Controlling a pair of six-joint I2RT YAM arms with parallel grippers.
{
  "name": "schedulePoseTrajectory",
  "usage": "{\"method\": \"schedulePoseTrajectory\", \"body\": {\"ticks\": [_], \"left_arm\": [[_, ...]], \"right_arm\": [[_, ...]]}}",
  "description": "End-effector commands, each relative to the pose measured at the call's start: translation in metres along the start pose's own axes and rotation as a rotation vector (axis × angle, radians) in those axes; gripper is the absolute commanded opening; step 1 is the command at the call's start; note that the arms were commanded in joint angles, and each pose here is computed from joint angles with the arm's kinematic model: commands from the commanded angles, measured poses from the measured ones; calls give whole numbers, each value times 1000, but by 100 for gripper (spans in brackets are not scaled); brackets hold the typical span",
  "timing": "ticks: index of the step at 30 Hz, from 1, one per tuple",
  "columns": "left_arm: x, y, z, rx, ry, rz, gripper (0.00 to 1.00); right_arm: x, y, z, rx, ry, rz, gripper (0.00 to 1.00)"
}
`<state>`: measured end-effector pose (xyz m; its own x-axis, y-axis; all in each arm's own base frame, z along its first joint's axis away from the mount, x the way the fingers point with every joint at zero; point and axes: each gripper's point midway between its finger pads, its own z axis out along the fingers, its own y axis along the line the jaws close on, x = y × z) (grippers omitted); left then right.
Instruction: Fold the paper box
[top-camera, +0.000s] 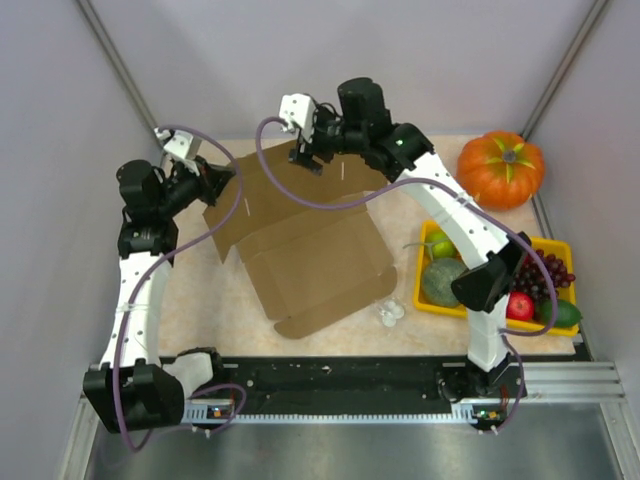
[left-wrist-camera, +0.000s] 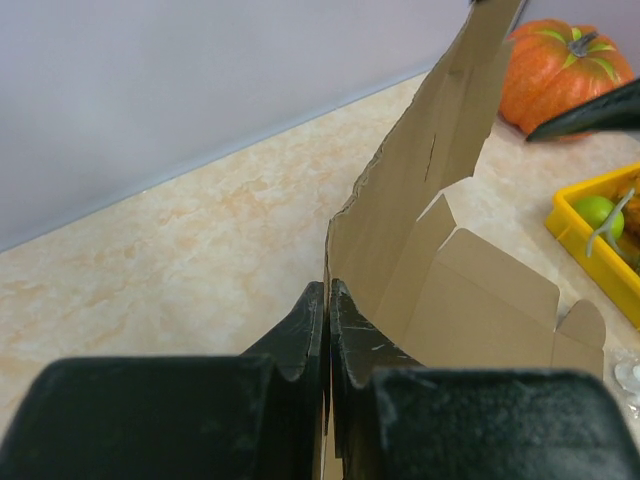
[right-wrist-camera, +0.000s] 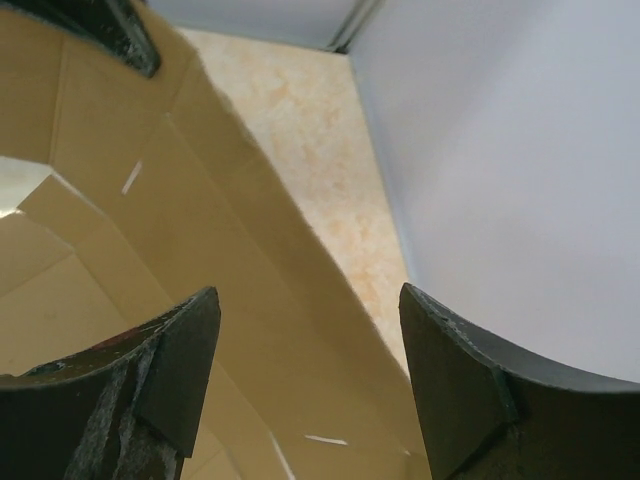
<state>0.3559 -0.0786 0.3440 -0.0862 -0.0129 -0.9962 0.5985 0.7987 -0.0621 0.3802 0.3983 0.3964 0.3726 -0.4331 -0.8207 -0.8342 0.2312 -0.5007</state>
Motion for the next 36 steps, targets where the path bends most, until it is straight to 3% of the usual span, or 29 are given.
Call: {"method": "schedulePoseTrajectory", "body": {"ticks": [1, 10, 16, 22, 25, 26, 27, 29, 30, 31, 36], "left_arm": [[-30, -10, -5, 19, -58, 109, 3], [-30, -20, -5, 45, -51, 195, 3], [-30, -23, -5, 53, -53, 222, 3], [-35, -11, -7, -34, -69, 206, 5], [-46, 11, -14, -201, -112, 126, 7], [-48, 17, -16, -241, -123, 93, 9], [-45, 25, -18, -304, -137, -10, 16], [-50, 26, -21, -327, -184, -57, 33], [-49, 26, -22, -344, -201, -119, 59], [-48, 34, -30, -413, -220, -154, 73], [-16, 45, -64, -617, -174, -295, 80]], "right_arm": [[-15, 19, 12, -80, -44, -70, 71], [8, 28, 46, -124, -24, -157, 67], [11, 33, 55, -142, -34, -183, 52], [12, 28, 68, -98, -52, -206, 29], [9, 1, 79, 66, -89, -220, 12], [2, -14, 80, 146, -112, -232, 0], [4, -17, 82, 163, -110, -230, 0], [8, -19, 91, 167, -106, -223, 0], [1, -24, 88, 181, -120, -227, 0], [0, -25, 90, 183, -124, -232, 0], [9, -40, 87, 232, -98, -216, 0]]}}
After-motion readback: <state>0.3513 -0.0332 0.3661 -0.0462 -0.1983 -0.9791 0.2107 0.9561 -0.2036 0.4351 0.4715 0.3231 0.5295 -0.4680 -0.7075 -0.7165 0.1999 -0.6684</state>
